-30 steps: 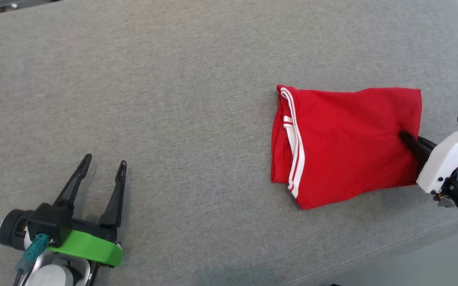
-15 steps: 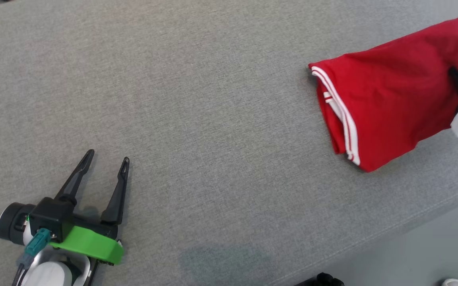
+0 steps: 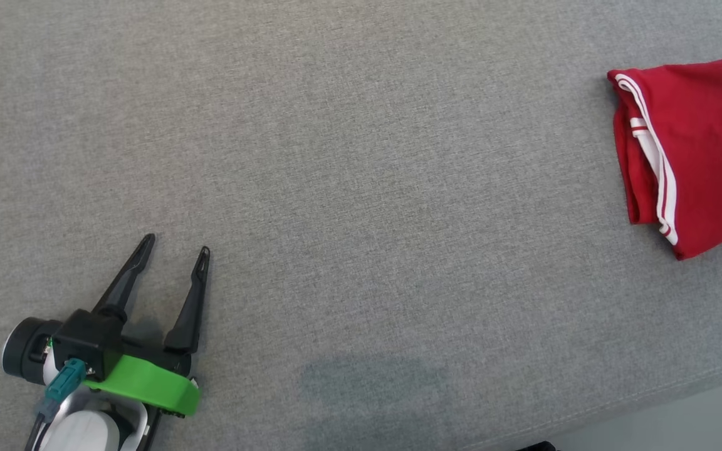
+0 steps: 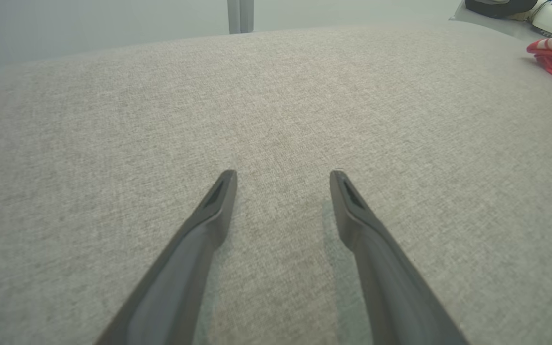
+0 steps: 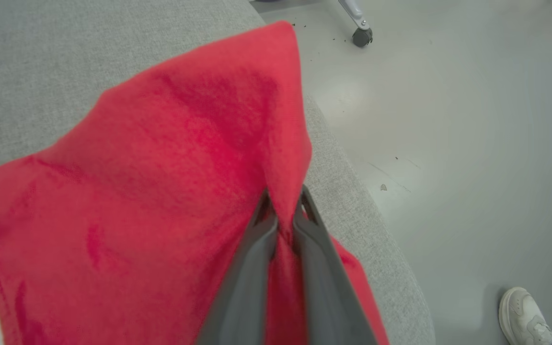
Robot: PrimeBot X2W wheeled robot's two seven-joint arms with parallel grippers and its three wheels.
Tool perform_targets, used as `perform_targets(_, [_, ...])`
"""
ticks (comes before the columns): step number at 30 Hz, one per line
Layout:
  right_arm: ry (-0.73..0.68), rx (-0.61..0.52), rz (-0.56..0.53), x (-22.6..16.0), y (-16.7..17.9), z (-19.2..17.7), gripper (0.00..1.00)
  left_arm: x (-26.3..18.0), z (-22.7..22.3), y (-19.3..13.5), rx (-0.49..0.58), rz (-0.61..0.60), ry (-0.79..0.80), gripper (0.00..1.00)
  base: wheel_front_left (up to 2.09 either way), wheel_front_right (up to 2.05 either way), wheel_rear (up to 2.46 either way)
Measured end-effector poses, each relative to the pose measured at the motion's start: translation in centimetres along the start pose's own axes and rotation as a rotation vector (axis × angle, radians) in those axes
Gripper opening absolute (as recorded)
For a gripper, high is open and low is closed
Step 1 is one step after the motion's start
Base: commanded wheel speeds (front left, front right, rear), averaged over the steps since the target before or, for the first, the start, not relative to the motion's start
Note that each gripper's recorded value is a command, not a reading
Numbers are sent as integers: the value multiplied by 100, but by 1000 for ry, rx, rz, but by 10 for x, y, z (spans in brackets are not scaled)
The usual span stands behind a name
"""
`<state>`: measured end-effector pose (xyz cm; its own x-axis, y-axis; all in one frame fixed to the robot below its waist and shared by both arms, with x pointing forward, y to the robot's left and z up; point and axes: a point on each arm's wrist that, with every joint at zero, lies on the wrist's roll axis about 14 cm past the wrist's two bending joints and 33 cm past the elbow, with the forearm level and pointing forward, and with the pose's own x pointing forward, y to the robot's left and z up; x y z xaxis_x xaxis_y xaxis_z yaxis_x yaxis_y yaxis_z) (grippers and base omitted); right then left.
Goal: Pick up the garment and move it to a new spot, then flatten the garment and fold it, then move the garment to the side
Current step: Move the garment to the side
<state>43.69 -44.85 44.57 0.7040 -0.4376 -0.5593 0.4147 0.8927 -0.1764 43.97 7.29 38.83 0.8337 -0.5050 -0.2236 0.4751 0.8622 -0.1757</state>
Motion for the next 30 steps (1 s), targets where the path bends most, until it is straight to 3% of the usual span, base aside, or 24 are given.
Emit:
perform_targets(1, [1,-5,-7,2,-1,-1,0,-2,0,1,-1,6,1,100,0,0,0])
perform_targets(2, [-1,-13,-16,3,-2,-1,28,-3,0,2,0,10,1,100,0,0,0])
perform_targets(3, [-9,-13,-24,3,-4,0,100,-4,0,2,0,13,1,100,0,0,0])
perform_targets(9, [-42,-47,-48,0,-5,6,100,-8,5,1,3,23,-16,100,0,0,0])
perform_targets(14, [-402,-40,-5,-27,13,80,100,-16,17,-1,-20,55,-60,100,0,0,0])
perform_targets(18, [-599,-35,82,-58,43,105,100,-29,24,-2,-35,92,-86,100,0,0,0])
perform_targets(24, [-823,-61,248,-114,96,111,100,-54,38,14,-49,193,-137,100,0,0,0])
perform_targets(30, [-831,-33,410,-150,153,61,100,-87,45,35,-57,310,-169,100,0,0,0])
